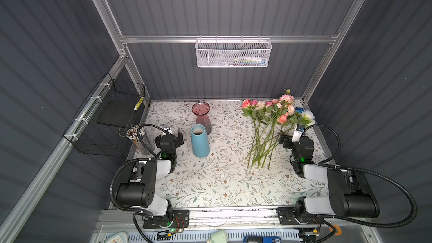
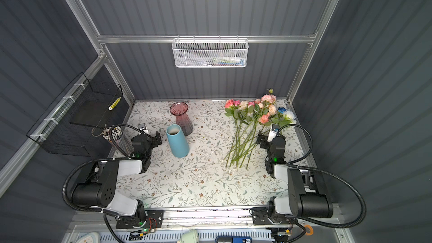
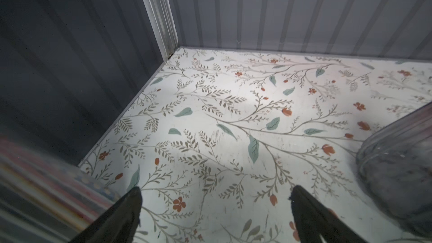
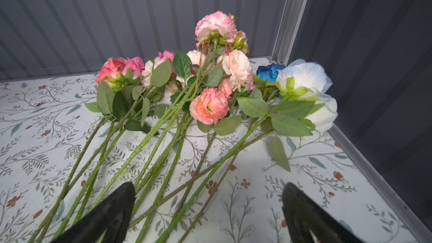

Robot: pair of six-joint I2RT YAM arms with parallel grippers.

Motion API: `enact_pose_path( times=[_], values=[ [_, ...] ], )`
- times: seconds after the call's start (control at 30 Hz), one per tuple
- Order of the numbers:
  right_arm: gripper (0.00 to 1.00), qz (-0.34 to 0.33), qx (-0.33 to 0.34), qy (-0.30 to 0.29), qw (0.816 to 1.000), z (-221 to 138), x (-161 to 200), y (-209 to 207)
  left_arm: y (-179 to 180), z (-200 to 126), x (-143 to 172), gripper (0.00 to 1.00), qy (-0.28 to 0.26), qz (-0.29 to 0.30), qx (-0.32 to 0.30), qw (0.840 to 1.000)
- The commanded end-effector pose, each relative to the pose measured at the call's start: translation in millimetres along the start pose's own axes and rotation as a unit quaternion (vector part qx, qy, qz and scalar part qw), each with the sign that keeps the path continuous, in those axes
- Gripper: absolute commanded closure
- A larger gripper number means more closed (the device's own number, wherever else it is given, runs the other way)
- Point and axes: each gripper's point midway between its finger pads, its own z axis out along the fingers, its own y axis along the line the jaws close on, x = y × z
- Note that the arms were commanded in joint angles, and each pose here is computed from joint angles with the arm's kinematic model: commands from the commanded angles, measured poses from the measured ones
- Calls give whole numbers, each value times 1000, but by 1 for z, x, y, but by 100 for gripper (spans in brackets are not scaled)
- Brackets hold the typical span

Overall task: Arrange flowers in a vase
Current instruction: Move the vase to the center of the table.

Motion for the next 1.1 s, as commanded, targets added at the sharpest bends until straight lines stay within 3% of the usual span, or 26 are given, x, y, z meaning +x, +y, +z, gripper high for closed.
enact_pose_path(
  times=[0.0,0.57,0.8,1.07],
  values=[
    [1,2,15,0,1000,0,-12,-2,-4,-7,-10,1,5,25,4,1000],
    [1,-7,21,12,1000,-16,-64,11,-3,-50,-68,0,-27,55,-2,998],
    [1,-1,16,35,999,-16,-74,17,-4,-62,-112,0,-56,68,8,996],
    [1,53,68,78,993,-26,-106,6,-17,-82,-167,0,-86,57,59,993]
  ],
)
